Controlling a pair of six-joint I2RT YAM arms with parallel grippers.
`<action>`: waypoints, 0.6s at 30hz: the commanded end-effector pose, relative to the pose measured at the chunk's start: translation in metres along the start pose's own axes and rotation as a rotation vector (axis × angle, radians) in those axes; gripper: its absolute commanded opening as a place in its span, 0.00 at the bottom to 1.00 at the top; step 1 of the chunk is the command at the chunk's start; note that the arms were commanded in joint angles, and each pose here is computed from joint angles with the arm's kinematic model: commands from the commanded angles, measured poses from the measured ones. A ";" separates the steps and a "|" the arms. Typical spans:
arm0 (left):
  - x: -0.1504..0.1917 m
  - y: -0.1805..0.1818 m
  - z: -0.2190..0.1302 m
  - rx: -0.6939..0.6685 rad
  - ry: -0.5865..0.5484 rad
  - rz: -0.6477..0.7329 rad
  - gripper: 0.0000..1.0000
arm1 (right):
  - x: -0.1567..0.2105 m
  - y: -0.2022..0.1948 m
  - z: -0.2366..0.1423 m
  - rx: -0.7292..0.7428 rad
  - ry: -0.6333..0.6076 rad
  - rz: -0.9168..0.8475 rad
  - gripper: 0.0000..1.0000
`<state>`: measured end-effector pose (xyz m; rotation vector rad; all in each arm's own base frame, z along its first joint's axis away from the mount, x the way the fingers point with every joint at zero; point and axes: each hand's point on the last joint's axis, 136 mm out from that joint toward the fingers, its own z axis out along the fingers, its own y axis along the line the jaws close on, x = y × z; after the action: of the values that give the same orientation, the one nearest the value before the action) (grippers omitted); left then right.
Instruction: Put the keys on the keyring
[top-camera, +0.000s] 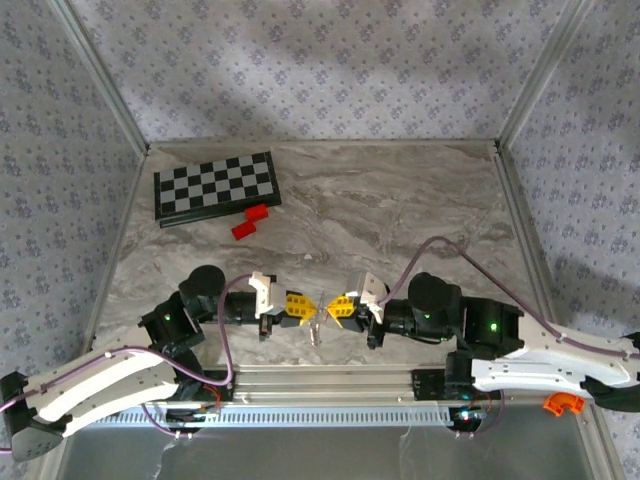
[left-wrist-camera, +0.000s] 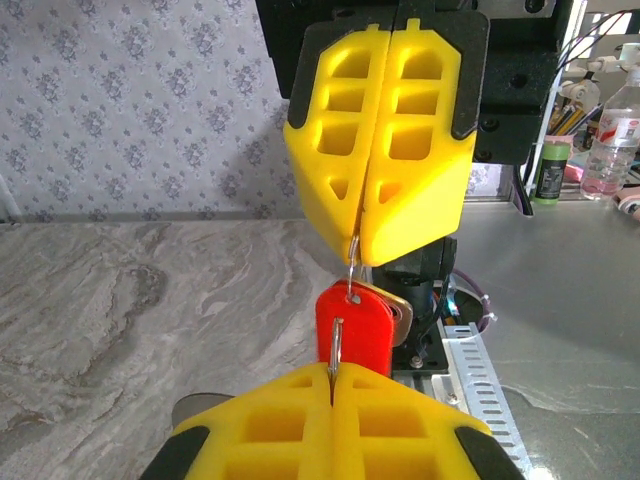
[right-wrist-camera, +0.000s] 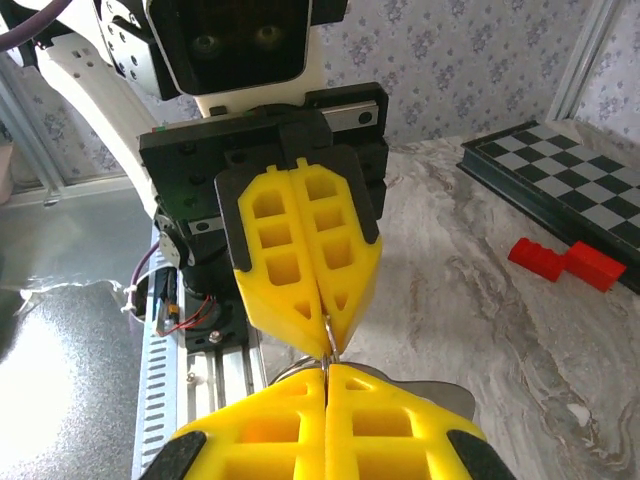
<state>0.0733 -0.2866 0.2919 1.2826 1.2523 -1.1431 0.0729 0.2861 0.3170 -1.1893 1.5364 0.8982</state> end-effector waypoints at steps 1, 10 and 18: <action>-0.027 -0.005 -0.004 0.018 -0.070 0.053 0.00 | -0.002 -0.005 0.000 0.036 -0.016 -0.020 0.00; -0.026 -0.003 -0.004 0.004 -0.069 0.052 0.00 | 0.000 -0.002 0.003 0.020 -0.003 -0.022 0.00; -0.025 0.000 -0.005 -0.015 -0.068 0.052 0.00 | -0.001 -0.001 0.002 0.013 -0.009 -0.014 0.00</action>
<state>0.0742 -0.2865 0.2919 1.2788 1.2545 -1.1388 0.0762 0.2881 0.3121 -1.1877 1.5520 0.8717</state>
